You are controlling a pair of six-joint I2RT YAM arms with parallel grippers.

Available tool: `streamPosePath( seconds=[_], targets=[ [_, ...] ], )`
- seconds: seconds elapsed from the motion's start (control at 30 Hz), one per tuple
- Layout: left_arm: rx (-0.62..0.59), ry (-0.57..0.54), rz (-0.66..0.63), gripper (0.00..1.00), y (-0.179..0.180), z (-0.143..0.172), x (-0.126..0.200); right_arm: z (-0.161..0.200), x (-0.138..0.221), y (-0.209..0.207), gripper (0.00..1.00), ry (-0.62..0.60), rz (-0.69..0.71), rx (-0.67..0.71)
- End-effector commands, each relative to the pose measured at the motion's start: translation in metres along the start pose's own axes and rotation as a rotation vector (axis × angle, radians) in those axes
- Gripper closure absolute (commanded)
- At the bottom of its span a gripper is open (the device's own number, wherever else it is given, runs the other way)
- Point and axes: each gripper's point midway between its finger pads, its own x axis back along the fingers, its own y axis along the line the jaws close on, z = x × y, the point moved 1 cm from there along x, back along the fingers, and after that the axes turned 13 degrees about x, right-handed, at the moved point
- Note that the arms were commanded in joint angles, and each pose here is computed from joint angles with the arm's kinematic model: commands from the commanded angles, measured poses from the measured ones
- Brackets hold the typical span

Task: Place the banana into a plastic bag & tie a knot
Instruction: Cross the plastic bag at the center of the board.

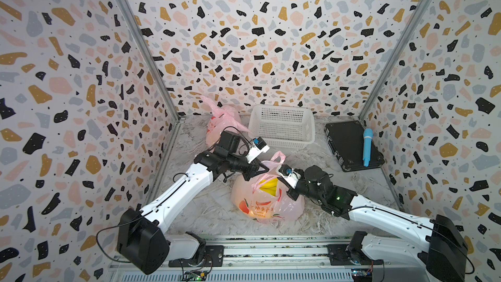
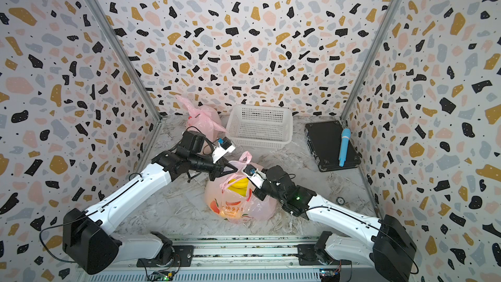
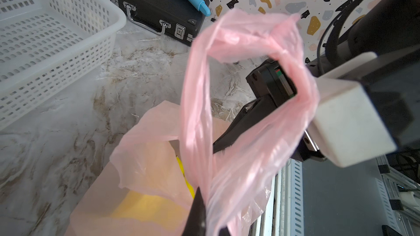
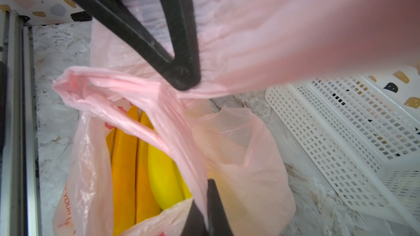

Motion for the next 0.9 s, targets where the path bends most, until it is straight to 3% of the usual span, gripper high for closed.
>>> streamPosePath(
  seconds=[0.0,0.2,0.37,0.63,0.8,0.83,0.87],
  targets=[
    [-0.047,-0.038,-0.010,1.00,-0.003,-0.005,0.004,-0.030,0.020,-0.002,1.00,-0.120,-0.011,-0.026],
    [-0.070,-0.049,-0.047,0.99,0.002,-0.004,0.004,-0.031,0.032,-0.001,1.00,-0.187,-0.102,-0.174],
    [-0.097,-0.080,-0.035,0.76,0.001,-0.001,0.004,-0.035,0.038,-0.016,1.00,-0.230,-0.179,-0.346],
    [-0.087,-0.080,-0.019,0.46,0.002,0.006,0.000,-0.036,0.028,-0.004,1.00,-0.171,-0.329,-0.449],
    [-0.095,-0.104,-0.021,0.34,0.000,0.006,0.003,-0.037,0.026,-0.006,1.00,-0.138,-0.351,-0.501],
    [-0.096,-0.112,-0.021,0.33,-0.001,0.006,0.004,-0.036,0.025,-0.006,0.93,-0.118,-0.354,-0.501],
    [-0.097,-0.117,-0.019,0.33,-0.002,0.005,0.004,-0.035,0.025,-0.006,0.79,-0.100,-0.355,-0.495]
  ],
)
